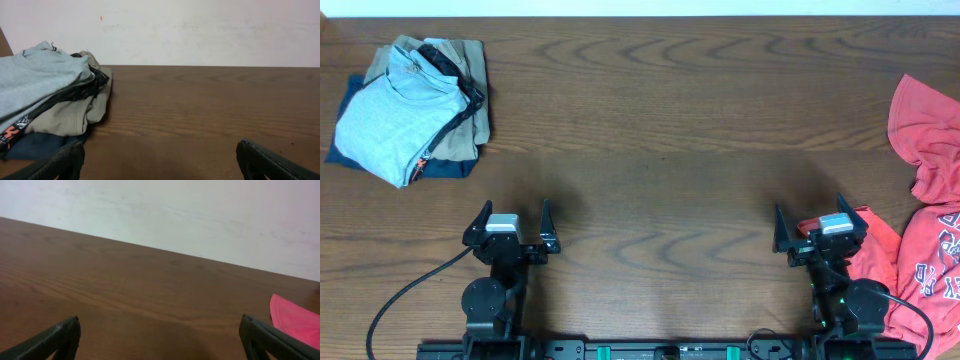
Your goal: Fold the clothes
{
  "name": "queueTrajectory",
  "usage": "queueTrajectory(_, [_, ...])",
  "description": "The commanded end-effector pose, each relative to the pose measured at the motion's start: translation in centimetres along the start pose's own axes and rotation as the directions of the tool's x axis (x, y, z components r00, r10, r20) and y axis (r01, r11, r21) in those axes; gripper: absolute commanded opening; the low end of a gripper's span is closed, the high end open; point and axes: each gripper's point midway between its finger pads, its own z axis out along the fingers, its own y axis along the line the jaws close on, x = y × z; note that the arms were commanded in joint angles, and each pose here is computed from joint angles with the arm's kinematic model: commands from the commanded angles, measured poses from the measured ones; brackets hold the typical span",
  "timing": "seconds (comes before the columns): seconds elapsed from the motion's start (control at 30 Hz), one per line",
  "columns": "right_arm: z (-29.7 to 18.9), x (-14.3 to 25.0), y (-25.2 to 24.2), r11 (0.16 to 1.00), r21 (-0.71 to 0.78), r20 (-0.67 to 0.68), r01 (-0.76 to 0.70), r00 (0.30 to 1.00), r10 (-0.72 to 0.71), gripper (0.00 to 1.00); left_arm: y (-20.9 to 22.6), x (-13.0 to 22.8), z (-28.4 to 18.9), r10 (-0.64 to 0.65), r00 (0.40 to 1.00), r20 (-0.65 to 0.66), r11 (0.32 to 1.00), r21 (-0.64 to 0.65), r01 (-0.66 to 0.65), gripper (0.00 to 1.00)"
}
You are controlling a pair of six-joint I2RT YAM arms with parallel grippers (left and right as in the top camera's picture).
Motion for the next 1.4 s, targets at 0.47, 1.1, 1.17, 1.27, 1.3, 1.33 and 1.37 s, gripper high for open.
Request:
queueTrajectory(0.47, [-0.3, 0.2, 0.5, 0.973, -0.01, -0.127, -0.23, 0.966, 0.227, 0.99, -0.9, -1.0, 0.1, -0.118, 0.986, -0.117, 0.992, 0.031, 0.122, 0.98])
queueTrajectory(1.1, [0.8, 2.4, -2.7, 0.959, 0.223, -0.764, -0.176, 0.579, 0.284, 0.99, -3.3, -0.4, 3.7, -0.12, 0.763, -0.635, 0.978, 0.055, 0.2, 0.98])
queueTrajectory(1.17, [1.9, 3.0, -2.3, 0.956, 0.215, -0.783, -0.198, 0.551, 0.29, 0.99, -3.4, 0.5, 3.8, -0.121, 0.738, -0.664, 0.977, 0.051, 0.206, 0.98])
queueTrajectory(1.27, [1.9, 5.2, -2.9, 0.953, 0.256, -0.823, -0.159, 0.481, 0.301, 0.99, -3.4, 1.5, 3.9, -0.122, 0.711, -0.692, 0.977, 0.041, 0.208, 0.98])
queueTrajectory(1.3, [1.5, 6.1, -3.8, 0.94, 0.318, -0.827, -0.125, 0.448, 0.34, 0.99, -3.4, 1.7, 4.0, -0.122, 0.705, -0.699, 0.977, 0.039, 0.208, 0.98])
queueTrajectory(1.33, [1.0, 6.9, -4.8, 0.917, 0.388, -0.822, -0.087, 0.417, 0.388, 0.99, -3.3, 1.9, 4.0, -0.122, 0.701, -0.703, 0.977, 0.037, 0.208, 0.98])
queueTrajectory(1.37, [0.3, 7.7, -5.8, 0.887, 0.459, -0.811, -0.043, 0.389, 0.438, 0.99, -3.3, 2.0, 4.0, -0.123, 0.698, -0.706, 0.977, 0.036, 0.208, 0.98])
